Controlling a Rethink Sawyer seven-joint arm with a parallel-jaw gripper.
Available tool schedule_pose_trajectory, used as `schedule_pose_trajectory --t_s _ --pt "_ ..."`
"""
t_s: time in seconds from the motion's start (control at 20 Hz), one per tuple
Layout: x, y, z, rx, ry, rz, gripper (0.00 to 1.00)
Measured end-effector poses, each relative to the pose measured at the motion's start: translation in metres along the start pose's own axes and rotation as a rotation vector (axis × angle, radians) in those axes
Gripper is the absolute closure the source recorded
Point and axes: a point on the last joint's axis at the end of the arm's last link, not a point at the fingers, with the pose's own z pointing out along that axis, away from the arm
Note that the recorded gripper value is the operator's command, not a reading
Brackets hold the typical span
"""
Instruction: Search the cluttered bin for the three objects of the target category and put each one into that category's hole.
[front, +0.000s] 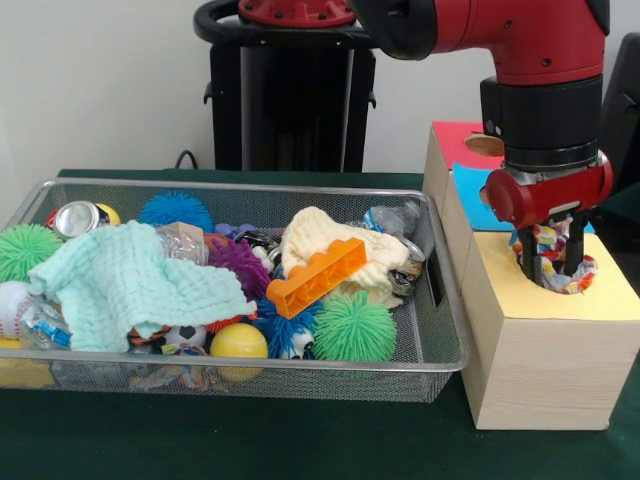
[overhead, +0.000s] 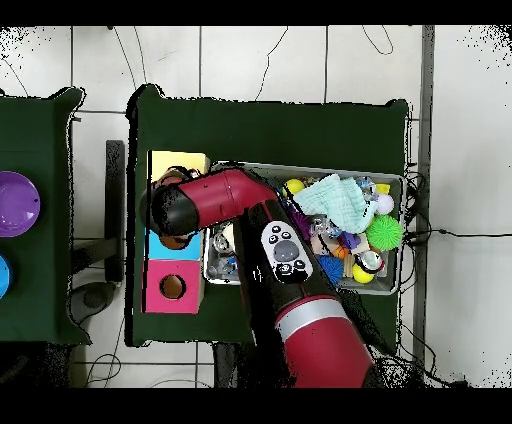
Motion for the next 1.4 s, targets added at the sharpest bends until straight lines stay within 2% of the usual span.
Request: schedule_pose_trajectory --t_s 1.2,1.25,1.4 --pt "-0.0006 -0.0012 -0.0014 0.002 -0.002 0.001 0.0" --pt "-0.0009 -0.0019 -0.0022 0.003 -0.003 0.001 1.0" --pt "-0.0043 -0.0091 -0.0083 0.011 -0.013 0.007 1.0"
